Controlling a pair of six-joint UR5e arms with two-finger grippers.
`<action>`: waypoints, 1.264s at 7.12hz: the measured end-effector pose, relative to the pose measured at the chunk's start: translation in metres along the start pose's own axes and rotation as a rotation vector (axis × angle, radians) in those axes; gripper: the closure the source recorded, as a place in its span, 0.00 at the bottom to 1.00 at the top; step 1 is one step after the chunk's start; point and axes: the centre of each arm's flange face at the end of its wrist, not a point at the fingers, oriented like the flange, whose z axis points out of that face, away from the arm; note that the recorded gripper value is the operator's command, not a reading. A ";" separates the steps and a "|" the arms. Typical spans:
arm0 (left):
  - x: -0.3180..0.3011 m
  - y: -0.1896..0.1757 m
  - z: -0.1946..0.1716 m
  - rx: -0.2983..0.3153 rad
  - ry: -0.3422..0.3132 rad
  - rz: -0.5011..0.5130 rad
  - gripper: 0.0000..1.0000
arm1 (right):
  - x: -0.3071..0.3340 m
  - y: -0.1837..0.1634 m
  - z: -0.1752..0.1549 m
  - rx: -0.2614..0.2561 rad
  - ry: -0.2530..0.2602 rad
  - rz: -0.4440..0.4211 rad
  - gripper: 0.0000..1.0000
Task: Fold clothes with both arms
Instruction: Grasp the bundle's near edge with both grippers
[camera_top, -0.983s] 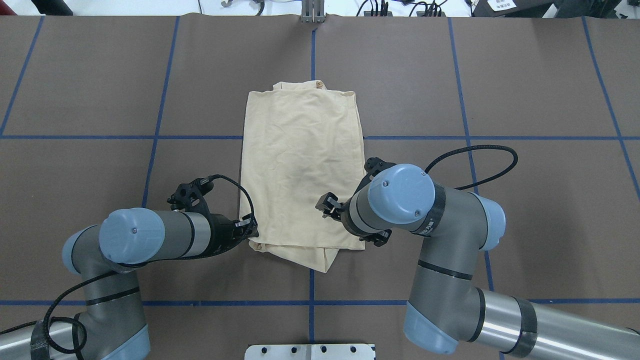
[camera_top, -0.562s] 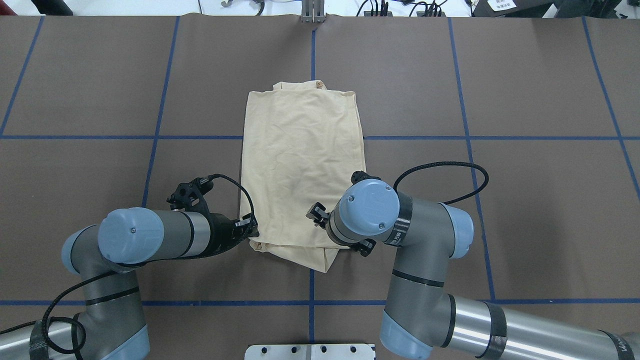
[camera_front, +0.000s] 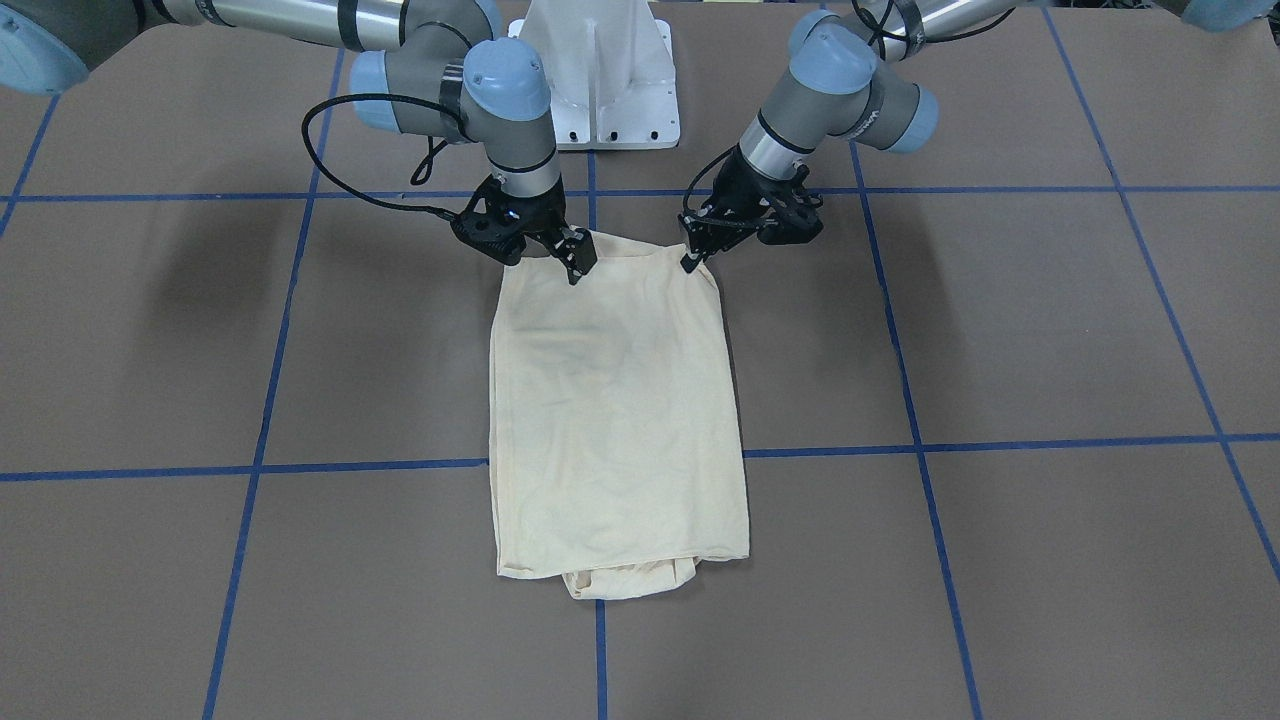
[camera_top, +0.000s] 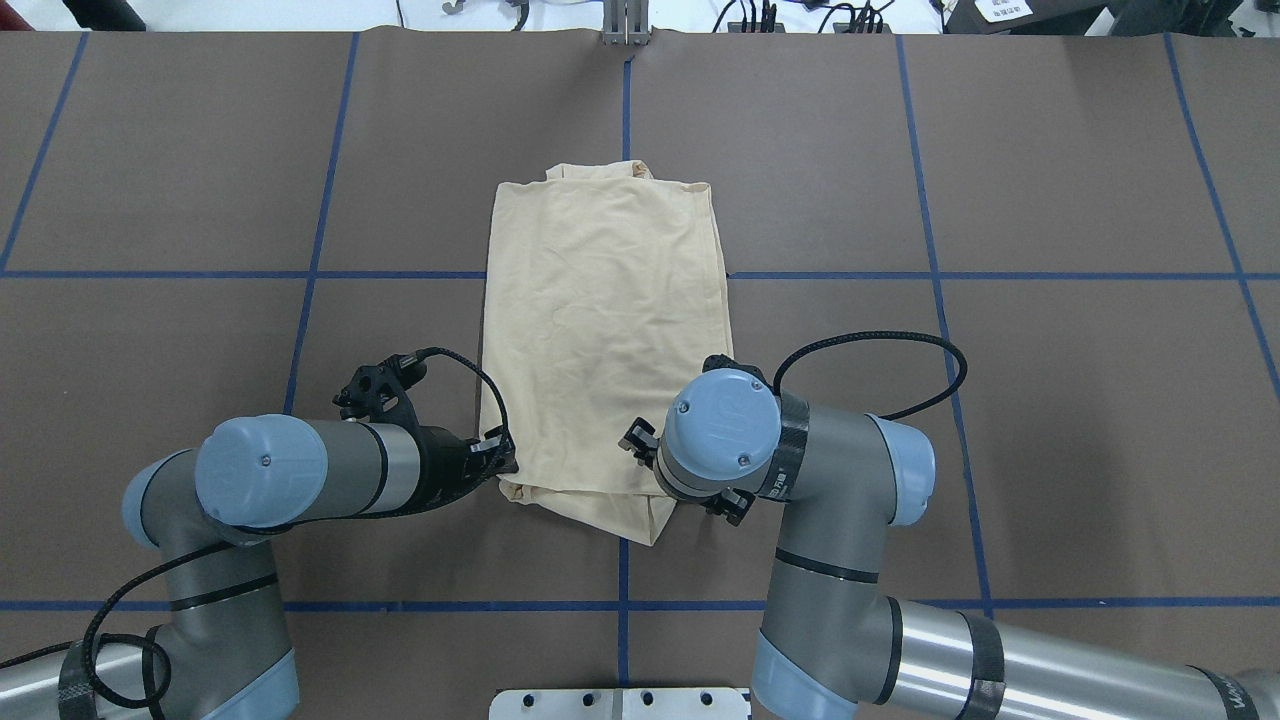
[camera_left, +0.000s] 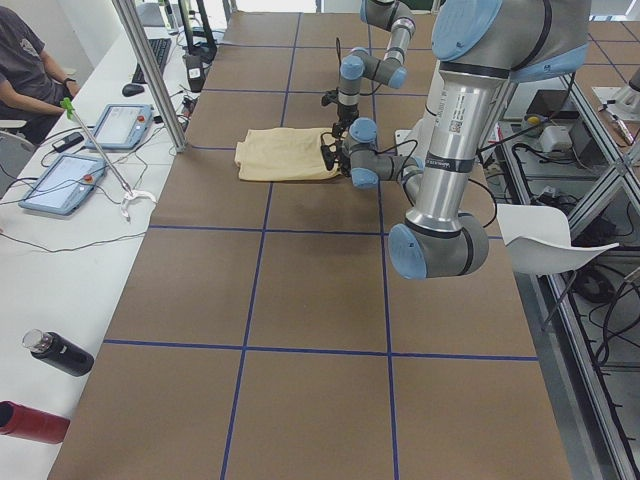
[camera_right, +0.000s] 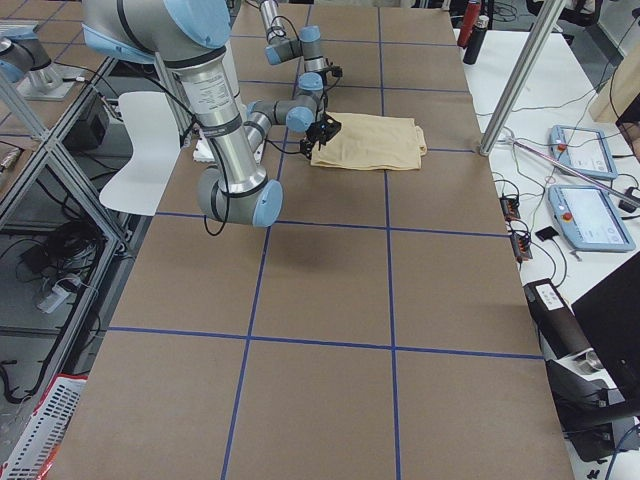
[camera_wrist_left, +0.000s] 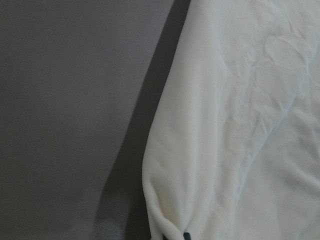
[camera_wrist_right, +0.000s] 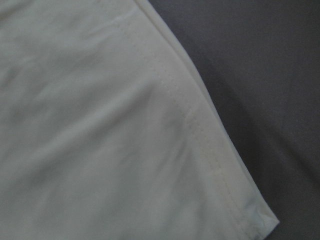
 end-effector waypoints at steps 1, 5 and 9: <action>0.000 0.000 0.000 0.000 -0.001 0.000 1.00 | 0.001 0.006 0.002 -0.003 0.010 -0.005 0.00; -0.001 0.000 0.000 0.001 -0.002 0.000 1.00 | 0.003 0.018 0.005 -0.011 0.018 -0.016 0.33; -0.001 0.000 0.000 0.002 -0.003 0.000 1.00 | -0.002 0.021 -0.001 -0.018 0.005 -0.021 0.55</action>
